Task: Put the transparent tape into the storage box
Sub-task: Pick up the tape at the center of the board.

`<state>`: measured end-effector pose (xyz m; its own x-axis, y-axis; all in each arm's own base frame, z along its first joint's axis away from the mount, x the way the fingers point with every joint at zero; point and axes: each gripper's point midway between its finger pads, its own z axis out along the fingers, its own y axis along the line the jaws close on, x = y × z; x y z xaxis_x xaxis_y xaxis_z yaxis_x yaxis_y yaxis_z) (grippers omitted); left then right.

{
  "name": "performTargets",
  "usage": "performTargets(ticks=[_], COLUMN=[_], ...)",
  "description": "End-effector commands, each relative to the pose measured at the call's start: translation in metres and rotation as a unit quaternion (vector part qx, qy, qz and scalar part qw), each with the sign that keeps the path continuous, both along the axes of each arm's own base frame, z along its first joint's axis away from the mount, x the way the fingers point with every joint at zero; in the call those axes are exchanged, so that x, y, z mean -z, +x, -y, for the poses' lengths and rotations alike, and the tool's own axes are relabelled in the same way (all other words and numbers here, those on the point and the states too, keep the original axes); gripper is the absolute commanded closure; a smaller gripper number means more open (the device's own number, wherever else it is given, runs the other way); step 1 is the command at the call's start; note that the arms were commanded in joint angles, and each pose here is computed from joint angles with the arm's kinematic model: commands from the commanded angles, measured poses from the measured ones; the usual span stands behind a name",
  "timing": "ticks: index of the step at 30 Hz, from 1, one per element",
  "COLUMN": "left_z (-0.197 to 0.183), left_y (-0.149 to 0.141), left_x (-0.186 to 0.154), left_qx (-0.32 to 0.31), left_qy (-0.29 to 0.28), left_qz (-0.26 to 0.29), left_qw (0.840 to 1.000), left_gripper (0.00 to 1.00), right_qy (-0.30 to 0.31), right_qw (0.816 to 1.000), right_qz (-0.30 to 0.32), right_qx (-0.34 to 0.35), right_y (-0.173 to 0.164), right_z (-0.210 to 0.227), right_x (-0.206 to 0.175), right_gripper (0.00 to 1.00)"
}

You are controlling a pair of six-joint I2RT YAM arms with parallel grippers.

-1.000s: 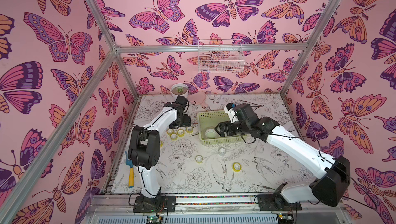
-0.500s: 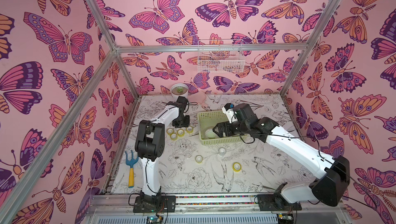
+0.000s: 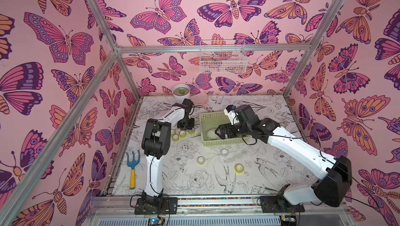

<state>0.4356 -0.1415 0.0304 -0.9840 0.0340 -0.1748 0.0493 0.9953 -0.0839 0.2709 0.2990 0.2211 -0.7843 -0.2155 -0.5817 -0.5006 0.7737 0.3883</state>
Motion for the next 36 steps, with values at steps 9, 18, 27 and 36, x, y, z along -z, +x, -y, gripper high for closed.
performTargets(ticks=[9, 18, 27, 36], left_z=[0.006, 0.011, 0.007, 0.029], left_y=[-0.008, -0.011, -0.014, -0.014], left_x=[0.015, 0.003, -0.062, -0.143], left_qx=[0.018, 0.021, 0.003, 0.014], left_qy=[0.024, 0.021, 0.008, -0.03], left_qz=[-0.016, -0.007, 0.044, 0.119], left_qw=[0.999, 1.0, 0.999, 0.992], left_gripper=[0.94, 1.0, 1.0, 1.0], right_qy=[-0.005, -0.002, -0.003, -0.004], right_qw=[1.0, 1.0, 1.0, 0.999], right_qz=[0.007, 0.004, 0.012, 0.022], right_qx=[0.006, 0.008, 0.019, 0.032], right_y=[-0.003, -0.004, -0.003, -0.004], right_z=[0.004, 0.005, 0.009, 0.017], right_x=[-0.005, -0.005, -0.008, -0.009], right_gripper=[0.01, 0.01, 0.01, 0.01])
